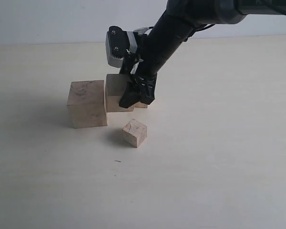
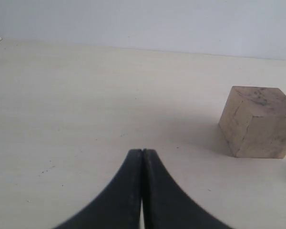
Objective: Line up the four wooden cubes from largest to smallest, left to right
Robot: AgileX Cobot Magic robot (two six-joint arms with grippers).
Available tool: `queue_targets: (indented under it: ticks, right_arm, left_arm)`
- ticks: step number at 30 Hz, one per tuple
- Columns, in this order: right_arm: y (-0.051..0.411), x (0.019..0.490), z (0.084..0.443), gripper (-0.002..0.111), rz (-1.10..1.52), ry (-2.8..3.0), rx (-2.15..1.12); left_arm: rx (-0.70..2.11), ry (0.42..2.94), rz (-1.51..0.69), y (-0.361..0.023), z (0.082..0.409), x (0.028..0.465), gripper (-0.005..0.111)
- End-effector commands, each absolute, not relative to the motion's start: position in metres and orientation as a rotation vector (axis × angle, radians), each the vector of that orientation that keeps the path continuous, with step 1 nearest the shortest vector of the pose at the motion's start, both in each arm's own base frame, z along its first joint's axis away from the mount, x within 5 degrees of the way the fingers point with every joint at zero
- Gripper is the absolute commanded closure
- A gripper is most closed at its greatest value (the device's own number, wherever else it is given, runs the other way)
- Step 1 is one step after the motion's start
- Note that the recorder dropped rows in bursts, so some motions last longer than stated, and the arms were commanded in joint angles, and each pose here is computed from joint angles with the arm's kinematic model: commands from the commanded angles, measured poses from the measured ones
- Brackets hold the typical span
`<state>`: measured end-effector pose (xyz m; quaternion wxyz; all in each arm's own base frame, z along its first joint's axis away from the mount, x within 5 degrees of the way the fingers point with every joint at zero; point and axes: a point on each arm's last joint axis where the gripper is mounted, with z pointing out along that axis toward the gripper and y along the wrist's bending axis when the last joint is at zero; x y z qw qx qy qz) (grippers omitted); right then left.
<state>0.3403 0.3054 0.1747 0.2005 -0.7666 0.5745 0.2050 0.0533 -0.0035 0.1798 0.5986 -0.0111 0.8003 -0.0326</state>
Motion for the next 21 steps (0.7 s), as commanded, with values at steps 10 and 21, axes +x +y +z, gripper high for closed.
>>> queue_targets:
  ticks: [10,21]
  right_arm:
    - [0.310,0.347,0.156,0.108,0.576,1.637,-2.089]
    - [0.311,0.350,0.139,0.108,0.581,1.668,-2.088]
  left_arm:
    - [-0.026,1.838,-0.073,-0.003,0.181,0.053,0.107]
    - [-0.026,1.838,-0.073,-0.003,0.181,0.053,0.107]
